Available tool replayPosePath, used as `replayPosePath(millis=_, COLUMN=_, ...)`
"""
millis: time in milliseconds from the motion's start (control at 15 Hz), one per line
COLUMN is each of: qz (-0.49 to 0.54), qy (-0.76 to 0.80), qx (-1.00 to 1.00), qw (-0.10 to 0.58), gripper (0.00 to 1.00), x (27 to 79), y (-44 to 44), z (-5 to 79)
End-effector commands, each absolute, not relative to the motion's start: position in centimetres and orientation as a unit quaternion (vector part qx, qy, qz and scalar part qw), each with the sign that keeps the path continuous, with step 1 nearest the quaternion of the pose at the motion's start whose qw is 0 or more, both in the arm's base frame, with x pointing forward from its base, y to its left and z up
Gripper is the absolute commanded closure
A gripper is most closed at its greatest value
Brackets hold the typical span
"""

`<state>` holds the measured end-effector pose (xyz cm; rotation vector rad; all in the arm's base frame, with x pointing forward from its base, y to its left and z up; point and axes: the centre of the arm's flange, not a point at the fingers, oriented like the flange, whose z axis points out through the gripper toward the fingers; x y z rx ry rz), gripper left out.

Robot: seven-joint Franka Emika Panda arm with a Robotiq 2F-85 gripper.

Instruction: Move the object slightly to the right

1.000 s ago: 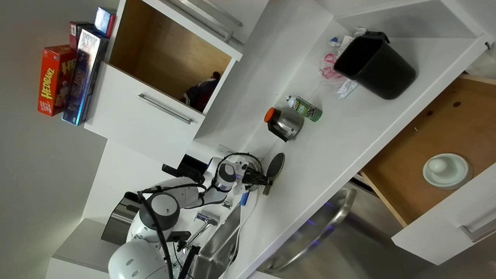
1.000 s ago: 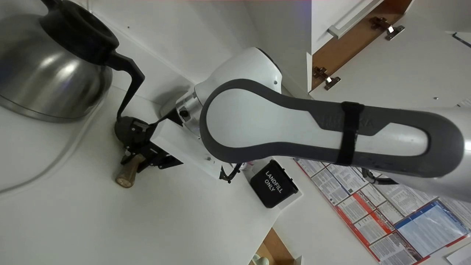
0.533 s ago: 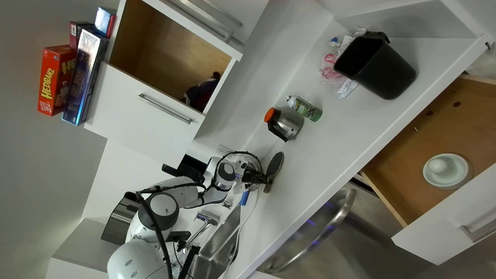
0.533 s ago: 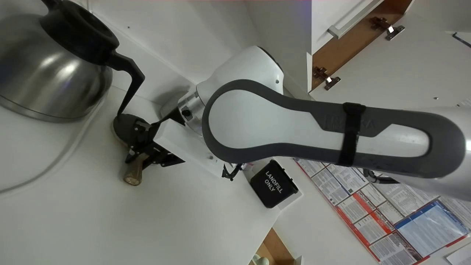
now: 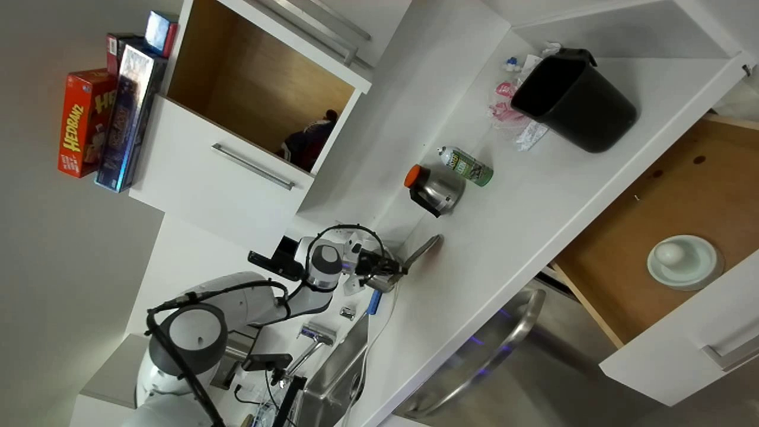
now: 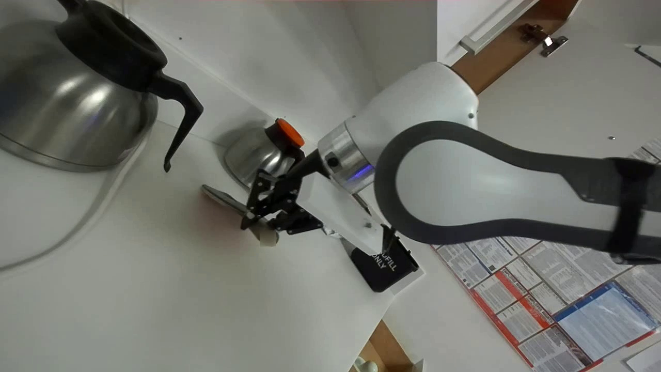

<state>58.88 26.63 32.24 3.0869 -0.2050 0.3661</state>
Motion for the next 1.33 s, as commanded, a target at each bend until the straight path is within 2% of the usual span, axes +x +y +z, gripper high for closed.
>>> replayPosePath(millis=0, qz=0.148, qy=-0.143, qx=0.979, qw=0.007, gripper=0.92, x=54.1, y=21.3, z=36.3)
replayPosePath(millis=333, qz=0.185, qy=-0.274, qx=0.944, qw=-0.002, gripper=0.92, x=53.7, y=14.5, z=37.1)
replayPosePath(millis=600, qz=0.218, qy=-0.371, qx=0.903, qw=0.004, gripper=0.92, x=55.5, y=10.3, z=35.4)
replayPosePath(millis=1000, qz=0.264, qy=-0.495, qx=0.827, qw=0.044, gripper=0.92, x=58.5, y=8.0, z=32.3)
replayPosePath(millis=1267, qz=0.267, qy=-0.53, qx=0.803, qw=0.047, gripper=0.92, x=59.7, y=8.0, z=29.8)
